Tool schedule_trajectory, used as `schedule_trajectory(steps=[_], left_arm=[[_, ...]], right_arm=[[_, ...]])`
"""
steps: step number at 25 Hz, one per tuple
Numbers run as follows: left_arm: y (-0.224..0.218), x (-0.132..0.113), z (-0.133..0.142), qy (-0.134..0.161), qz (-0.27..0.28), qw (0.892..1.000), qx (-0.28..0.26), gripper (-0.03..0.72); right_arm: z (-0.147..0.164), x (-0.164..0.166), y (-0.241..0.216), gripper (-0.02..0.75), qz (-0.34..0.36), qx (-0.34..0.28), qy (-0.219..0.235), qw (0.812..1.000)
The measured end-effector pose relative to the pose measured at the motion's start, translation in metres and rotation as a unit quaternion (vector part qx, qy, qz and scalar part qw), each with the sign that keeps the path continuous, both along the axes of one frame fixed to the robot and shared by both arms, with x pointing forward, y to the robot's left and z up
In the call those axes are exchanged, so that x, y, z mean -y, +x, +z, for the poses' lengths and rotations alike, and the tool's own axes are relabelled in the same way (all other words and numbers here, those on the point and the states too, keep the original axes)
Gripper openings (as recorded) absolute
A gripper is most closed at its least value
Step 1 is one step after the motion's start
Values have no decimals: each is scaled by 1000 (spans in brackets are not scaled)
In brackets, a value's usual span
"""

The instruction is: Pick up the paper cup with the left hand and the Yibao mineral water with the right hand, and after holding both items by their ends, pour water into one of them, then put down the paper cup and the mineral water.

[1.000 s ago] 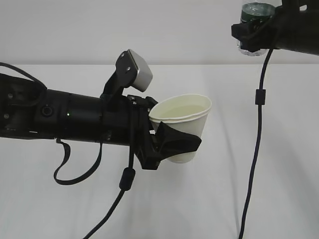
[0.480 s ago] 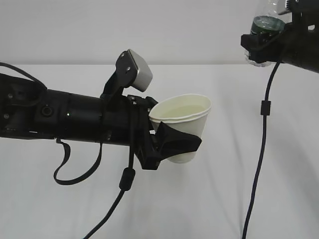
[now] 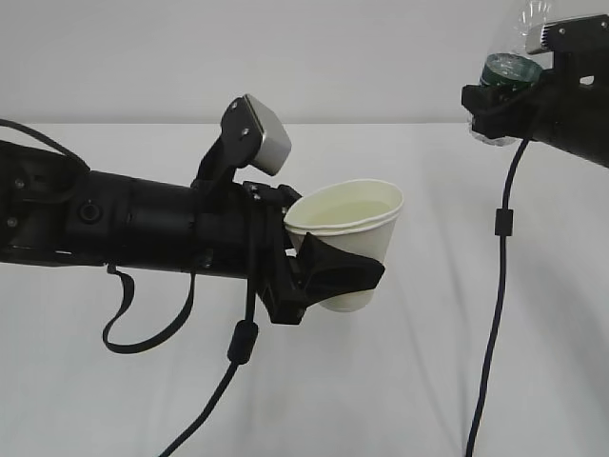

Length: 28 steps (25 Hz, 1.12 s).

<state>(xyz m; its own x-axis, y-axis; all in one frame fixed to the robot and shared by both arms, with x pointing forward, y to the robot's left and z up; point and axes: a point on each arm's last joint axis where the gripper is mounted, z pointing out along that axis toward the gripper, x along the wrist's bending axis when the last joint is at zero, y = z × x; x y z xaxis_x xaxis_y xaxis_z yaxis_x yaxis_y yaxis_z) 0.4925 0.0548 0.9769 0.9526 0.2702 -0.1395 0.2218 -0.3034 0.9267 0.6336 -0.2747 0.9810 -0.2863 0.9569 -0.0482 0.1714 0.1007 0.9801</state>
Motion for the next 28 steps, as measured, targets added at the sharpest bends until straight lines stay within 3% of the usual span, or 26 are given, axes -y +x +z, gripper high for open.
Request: schedule_trajectory(steps=[18,28], left_arm=[[0,0,0,0,0,1000,0,419],[0,0,0,0,0,1000,0,419]], right_arm=[[-36,7,10,459,-37,-9,-13,999],[-71,8,15,458,-43,-29,-8,999]])
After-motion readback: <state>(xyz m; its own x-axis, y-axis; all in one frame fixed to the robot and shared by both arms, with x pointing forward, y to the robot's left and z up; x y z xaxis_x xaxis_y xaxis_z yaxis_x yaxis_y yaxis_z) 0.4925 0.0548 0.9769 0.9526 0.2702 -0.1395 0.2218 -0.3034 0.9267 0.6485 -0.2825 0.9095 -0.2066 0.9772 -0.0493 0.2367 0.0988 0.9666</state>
